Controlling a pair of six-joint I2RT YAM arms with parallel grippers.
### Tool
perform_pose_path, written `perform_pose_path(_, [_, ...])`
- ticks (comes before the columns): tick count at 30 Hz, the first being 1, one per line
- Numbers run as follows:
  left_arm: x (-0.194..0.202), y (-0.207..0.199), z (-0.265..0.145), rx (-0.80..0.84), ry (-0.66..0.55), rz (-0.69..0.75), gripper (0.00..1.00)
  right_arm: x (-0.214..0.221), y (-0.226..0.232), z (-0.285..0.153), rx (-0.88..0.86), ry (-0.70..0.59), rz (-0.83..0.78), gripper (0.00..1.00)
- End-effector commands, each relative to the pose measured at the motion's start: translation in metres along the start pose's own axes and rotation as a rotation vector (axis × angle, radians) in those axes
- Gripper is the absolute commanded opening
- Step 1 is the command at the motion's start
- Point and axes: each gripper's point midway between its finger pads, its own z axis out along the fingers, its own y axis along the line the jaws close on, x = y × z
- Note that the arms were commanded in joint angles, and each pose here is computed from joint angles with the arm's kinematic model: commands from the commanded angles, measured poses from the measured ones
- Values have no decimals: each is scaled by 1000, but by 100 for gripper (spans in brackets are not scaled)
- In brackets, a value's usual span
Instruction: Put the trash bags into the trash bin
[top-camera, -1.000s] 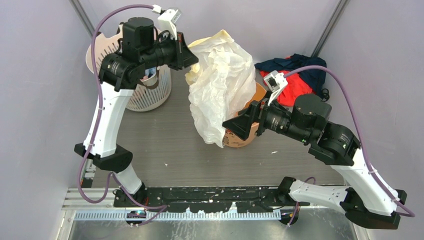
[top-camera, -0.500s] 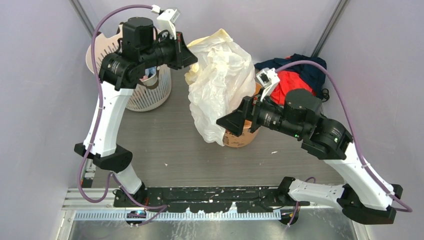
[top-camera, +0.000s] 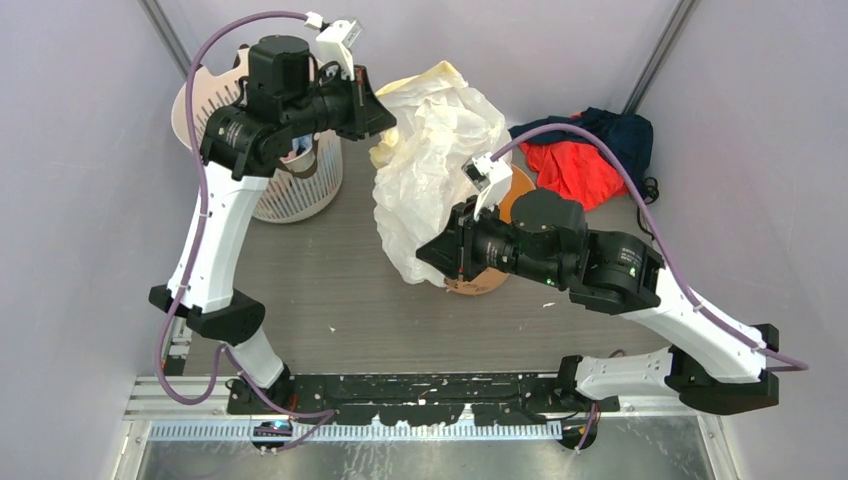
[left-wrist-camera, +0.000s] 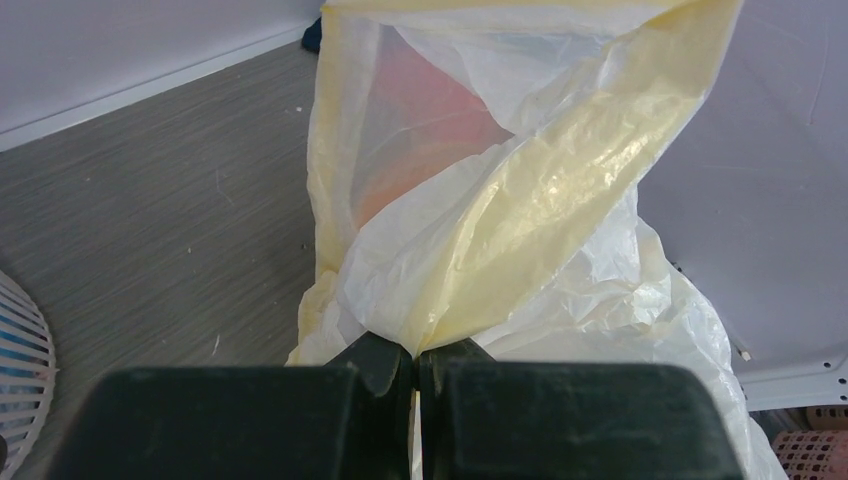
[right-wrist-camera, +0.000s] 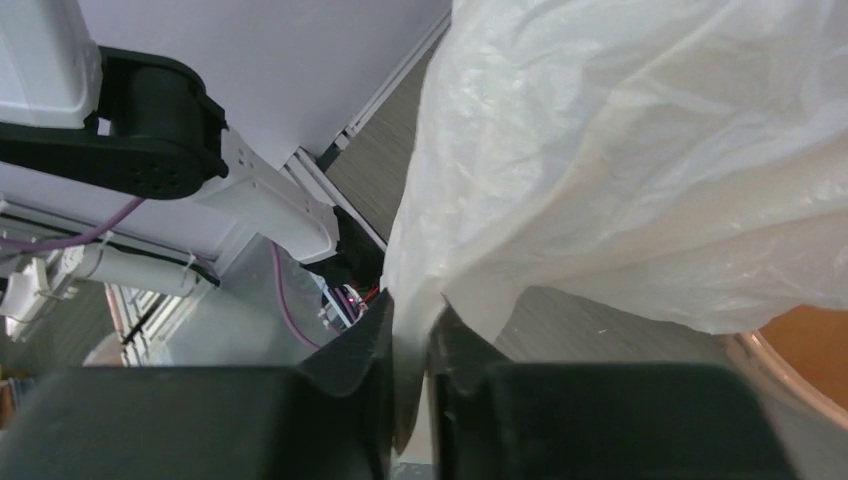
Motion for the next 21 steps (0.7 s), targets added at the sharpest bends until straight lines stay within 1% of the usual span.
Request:
perform_pose_path(1, [-20,-10,-11,38,-79,26,0,-28,0,-7,41,-104,14,7])
perform_pose_path(2, [-20,-10,-13,39,-80,27,0,-30,-1,-11,47,-114,13,2])
perform_pose_path(3, [-20,-9,-15,37,-81,26,0,-33,-2,-15,53,-126,7,1])
perform_pose_path(8, [-26,0,-30,36,-102,14,0,-55,-14,-58,107,-190,-36,1])
perform_pose_path(14, [-38,10,-56,61,-152,-10,0,-88,-34,-122,193,-320,-69,1])
perform_pose_path(17, [-45,5,-71,97,-187,-14,0,-101,-45,-152,239,-389,-76,1])
perform_pose_path(21, [-50,-13,-87,179,-211,-7,0,-111,-61,-173,311,-450,-100,1])
